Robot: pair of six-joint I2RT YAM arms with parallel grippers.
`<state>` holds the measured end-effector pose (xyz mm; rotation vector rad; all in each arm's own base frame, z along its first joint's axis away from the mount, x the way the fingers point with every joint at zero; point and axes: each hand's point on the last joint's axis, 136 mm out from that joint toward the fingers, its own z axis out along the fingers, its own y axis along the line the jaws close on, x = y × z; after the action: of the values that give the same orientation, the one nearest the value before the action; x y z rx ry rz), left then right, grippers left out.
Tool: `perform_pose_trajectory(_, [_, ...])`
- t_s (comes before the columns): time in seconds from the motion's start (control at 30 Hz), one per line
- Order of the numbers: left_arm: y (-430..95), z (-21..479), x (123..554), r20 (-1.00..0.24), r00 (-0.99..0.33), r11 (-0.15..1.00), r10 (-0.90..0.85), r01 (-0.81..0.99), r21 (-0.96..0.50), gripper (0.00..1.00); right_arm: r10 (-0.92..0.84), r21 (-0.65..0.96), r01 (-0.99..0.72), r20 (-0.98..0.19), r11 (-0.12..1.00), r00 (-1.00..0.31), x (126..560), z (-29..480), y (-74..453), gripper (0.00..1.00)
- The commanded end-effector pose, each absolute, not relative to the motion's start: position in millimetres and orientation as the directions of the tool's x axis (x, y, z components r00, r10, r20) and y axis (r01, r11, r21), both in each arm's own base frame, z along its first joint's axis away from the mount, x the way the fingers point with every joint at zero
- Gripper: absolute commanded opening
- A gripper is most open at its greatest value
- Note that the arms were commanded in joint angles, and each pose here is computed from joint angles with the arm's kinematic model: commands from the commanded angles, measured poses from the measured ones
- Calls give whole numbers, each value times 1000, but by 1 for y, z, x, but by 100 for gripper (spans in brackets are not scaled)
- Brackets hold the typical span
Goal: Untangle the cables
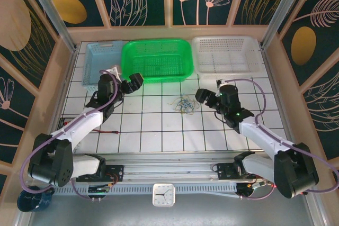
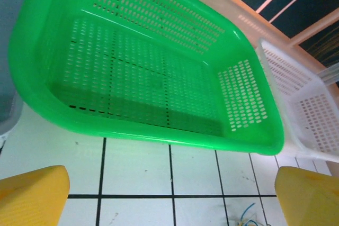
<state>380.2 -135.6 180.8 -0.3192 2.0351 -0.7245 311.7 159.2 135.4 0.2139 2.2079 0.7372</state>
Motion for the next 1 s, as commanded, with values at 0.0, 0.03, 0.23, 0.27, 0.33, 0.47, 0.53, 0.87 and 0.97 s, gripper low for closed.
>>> perform_pose_trajectory(0.0, [-125,194,391,-723,-487,822,-490,19,-570,99,369,563,-101,-656,820,-658,319,145,167,86])
perform_pose_trajectory(0.03, [-122,197,394,-734,-473,831,-487,8,-556,99,363,560,-106,-658,822,-660,319,146,169,86])
perform_pose_trajectory(0.23, [-106,224,431,-840,-402,922,-364,-32,-385,99,350,543,-110,-669,832,-656,318,151,168,87])
perform_pose_trajectory(0.27, [-105,228,437,-854,-395,934,-339,-36,-355,99,348,540,-110,-672,835,-654,318,152,167,87])
perform_pose_trajectory(0.33, [-101,240,458,-872,-385,950,-302,-47,-308,99,346,531,-113,-685,840,-641,316,159,164,89])
perform_pose_trajectory(0.47, [-94,224,500,-829,-488,961,-274,-93,-262,99,343,511,-111,-706,852,-620,314,170,157,91])
perform_pose_trajectory(0.53, [-90,205,519,-797,-544,964,-263,-118,-237,99,343,504,-108,-714,857,-611,313,173,154,91])
perform_pose_trajectory(0.87, [-77,151,567,-728,-652,976,-212,-177,-126,99,349,483,-86,-732,871,-585,308,182,141,91])
perform_pose_trajectory(0.97, [-76,141,571,-715,-669,978,-202,-181,-107,99,353,481,-81,-737,873,-577,307,184,139,92])
